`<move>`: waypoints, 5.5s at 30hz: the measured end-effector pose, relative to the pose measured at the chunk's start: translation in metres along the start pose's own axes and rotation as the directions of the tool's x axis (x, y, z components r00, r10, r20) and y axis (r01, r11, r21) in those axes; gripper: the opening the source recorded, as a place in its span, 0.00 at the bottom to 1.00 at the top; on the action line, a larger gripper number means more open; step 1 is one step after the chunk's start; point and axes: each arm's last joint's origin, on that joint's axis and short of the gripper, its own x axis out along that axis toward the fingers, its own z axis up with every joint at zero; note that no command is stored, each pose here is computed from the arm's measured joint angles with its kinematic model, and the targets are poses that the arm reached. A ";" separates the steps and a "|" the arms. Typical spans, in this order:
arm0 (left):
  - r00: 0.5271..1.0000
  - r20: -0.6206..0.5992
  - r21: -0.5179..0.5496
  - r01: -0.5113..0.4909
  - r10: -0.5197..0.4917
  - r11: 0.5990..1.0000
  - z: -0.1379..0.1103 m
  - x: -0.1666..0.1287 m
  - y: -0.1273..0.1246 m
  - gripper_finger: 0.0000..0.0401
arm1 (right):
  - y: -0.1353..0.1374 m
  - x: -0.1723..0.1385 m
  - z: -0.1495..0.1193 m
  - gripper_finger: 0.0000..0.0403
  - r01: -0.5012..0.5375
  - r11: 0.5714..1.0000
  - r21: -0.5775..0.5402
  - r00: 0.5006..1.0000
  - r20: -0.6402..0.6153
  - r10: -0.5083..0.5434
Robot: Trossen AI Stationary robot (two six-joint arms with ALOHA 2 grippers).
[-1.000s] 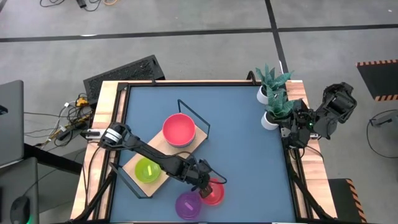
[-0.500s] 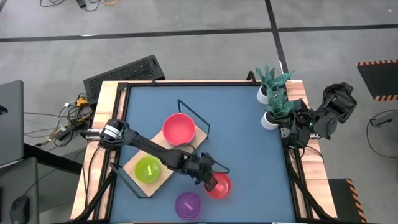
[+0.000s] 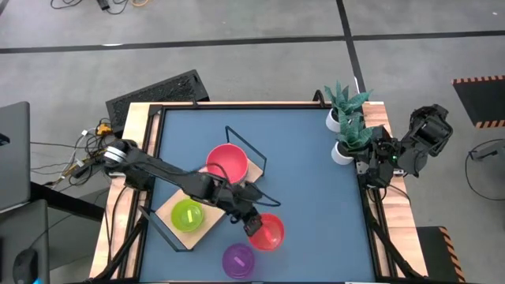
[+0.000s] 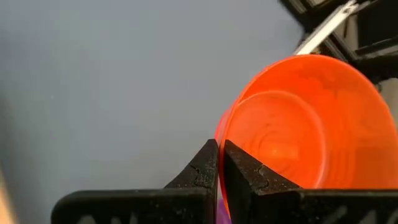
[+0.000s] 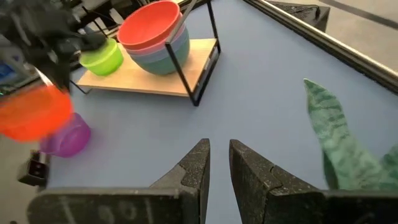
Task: Place and stack bowls onto a shelf
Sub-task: Stack the small orange bowl on top of the yellow bowl on the shelf
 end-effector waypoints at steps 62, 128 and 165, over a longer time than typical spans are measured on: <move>0.862 -0.245 0.000 -0.458 0.444 0.889 -0.109 -0.150 0.094 0.00 | -0.001 0.000 0.001 0.22 0.025 1.000 0.009 0.999 0.045 -0.026; 0.851 -0.176 0.064 -0.491 0.494 0.869 -0.118 -0.155 0.093 0.00 | -0.001 0.000 0.001 0.22 0.025 1.000 0.005 0.999 0.038 -0.025; 0.954 -0.051 -0.131 -0.299 0.295 0.945 -0.106 -0.188 0.091 0.02 | 0.000 0.000 0.001 0.22 0.020 1.000 0.009 0.999 0.038 -0.020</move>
